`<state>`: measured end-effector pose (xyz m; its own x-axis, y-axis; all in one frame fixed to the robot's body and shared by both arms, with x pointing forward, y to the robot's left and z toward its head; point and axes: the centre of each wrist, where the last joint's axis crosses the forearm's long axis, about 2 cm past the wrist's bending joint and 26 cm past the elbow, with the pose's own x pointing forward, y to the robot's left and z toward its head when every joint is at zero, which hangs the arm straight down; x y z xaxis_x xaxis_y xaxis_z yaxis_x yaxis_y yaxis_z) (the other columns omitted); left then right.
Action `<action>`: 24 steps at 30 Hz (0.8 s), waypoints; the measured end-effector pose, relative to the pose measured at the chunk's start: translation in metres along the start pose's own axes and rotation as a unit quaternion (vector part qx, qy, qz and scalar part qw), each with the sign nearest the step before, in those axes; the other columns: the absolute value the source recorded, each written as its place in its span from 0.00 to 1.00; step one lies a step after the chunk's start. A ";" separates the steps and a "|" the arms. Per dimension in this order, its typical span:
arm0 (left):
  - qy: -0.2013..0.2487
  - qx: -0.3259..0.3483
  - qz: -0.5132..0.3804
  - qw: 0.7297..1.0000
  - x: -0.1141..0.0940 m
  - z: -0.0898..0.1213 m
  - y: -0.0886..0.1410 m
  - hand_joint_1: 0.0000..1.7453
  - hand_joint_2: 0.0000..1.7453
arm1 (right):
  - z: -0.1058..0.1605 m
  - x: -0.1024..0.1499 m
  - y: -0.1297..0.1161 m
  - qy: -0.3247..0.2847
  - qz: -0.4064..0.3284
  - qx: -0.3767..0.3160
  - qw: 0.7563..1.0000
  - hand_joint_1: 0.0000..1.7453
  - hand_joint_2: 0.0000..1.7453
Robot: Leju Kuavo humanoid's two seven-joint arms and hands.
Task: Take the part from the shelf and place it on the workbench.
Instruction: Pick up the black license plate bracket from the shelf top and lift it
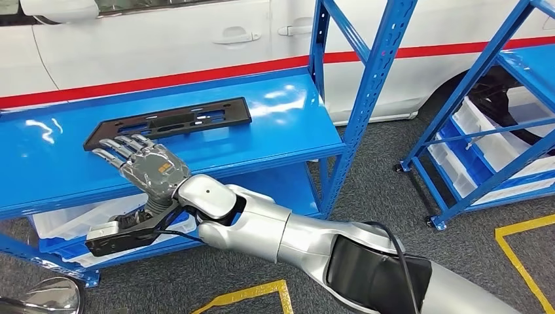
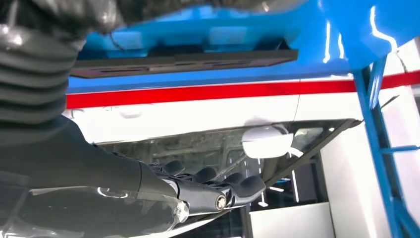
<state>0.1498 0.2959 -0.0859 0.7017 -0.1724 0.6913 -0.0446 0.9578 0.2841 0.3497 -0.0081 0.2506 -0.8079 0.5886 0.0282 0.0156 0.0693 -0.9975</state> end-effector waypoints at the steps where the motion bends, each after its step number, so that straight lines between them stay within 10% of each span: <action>1: 0.000 -0.001 0.001 1.000 0.000 0.000 0.000 0.00 0.00 | 0.000 0.000 0.000 0.000 0.001 0.000 1.000 0.00 1.00; 24: 0.005 -0.003 0.002 1.000 -0.003 0.002 -0.001 0.00 0.00 | 0.003 -0.017 0.006 0.051 0.088 0.030 0.994 0.00 1.00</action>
<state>0.1468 0.2953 -0.0869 0.7086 -0.1659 0.6858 -0.0435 0.9599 0.2771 0.3618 -0.0197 0.2442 -0.7321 0.6658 -0.1441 0.1136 -0.0892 -0.9895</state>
